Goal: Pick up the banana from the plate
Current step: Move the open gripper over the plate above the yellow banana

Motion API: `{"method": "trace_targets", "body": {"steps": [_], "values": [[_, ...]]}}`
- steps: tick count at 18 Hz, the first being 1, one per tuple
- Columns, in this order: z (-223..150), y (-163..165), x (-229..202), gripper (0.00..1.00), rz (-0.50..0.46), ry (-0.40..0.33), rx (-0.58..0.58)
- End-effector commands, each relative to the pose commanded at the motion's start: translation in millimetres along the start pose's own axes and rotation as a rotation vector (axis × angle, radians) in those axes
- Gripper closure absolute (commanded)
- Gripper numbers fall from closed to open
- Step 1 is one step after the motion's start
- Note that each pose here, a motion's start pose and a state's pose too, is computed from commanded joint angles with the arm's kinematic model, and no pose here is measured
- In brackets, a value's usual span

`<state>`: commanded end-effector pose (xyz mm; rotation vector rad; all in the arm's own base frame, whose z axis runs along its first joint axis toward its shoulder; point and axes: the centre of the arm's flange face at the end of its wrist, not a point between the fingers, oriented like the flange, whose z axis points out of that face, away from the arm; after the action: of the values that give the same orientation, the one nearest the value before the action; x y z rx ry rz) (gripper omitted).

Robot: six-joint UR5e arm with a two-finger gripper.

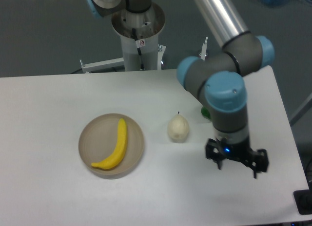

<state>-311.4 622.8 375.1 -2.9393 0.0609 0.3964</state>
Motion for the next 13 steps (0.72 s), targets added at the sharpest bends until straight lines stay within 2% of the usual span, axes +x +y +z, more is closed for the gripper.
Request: {"method": "trace_targets", "body": {"steps": [3,7,13], "values": [[9,7,62,0.0,-0.056,0.105,0.001],[31,27,120,0.0,-0.054,0.231,-0.027],[48,43,163,0.0,-0.033,0.323,-0.038]]}}
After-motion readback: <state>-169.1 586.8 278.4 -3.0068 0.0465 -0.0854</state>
